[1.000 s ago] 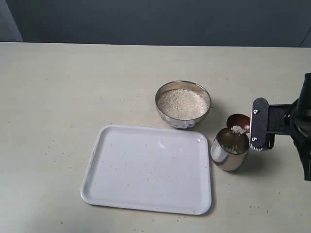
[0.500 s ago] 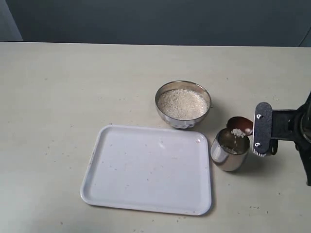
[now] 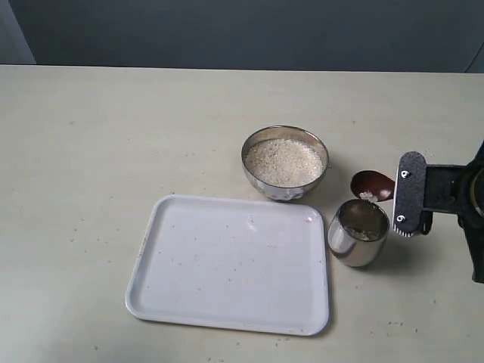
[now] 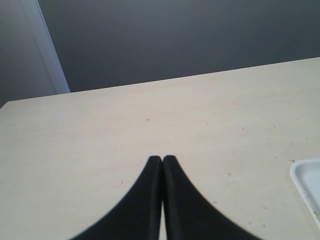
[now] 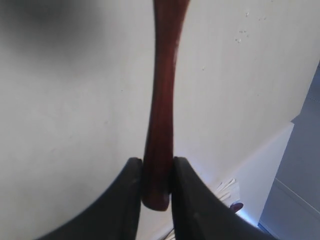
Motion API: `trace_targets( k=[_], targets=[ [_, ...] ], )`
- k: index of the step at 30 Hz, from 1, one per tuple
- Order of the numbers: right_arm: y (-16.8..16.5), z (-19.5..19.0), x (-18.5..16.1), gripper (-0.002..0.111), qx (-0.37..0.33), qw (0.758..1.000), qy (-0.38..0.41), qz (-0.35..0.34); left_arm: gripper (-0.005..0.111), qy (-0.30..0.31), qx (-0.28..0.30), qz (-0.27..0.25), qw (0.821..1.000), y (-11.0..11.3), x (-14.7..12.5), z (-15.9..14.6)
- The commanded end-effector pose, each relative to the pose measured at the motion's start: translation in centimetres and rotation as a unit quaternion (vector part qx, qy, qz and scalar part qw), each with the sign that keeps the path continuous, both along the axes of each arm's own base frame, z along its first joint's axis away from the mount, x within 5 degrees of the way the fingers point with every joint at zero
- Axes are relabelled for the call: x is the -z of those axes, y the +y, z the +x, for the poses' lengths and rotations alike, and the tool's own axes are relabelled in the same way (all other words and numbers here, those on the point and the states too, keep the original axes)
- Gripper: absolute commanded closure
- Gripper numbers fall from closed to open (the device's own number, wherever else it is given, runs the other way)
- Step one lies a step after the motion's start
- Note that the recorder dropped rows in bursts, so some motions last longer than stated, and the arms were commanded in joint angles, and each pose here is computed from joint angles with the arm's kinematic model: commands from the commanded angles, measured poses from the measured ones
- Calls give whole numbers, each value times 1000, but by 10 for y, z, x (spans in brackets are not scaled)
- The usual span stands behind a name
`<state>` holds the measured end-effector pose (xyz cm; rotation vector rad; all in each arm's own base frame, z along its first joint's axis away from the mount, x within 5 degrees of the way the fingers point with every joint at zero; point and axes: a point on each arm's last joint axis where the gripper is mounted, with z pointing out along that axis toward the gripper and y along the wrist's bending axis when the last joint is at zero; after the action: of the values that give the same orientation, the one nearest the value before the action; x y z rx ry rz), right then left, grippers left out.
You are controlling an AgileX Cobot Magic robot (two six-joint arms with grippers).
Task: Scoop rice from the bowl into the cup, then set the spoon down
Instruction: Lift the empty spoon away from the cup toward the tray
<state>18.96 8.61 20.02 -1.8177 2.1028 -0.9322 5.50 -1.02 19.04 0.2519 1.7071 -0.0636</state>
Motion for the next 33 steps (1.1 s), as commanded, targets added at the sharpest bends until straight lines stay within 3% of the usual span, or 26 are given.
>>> trace_targets(
  k=[1, 33],
  targets=[
    [0, 0, -1, 109, -6, 1000, -7, 4, 106, -4, 1, -4, 1000, 0, -2, 0],
    [-6, -5, 11, 109, -21, 999, -31, -4, 106, -4, 1, -4, 1000, 0, -2, 0]
  ],
)
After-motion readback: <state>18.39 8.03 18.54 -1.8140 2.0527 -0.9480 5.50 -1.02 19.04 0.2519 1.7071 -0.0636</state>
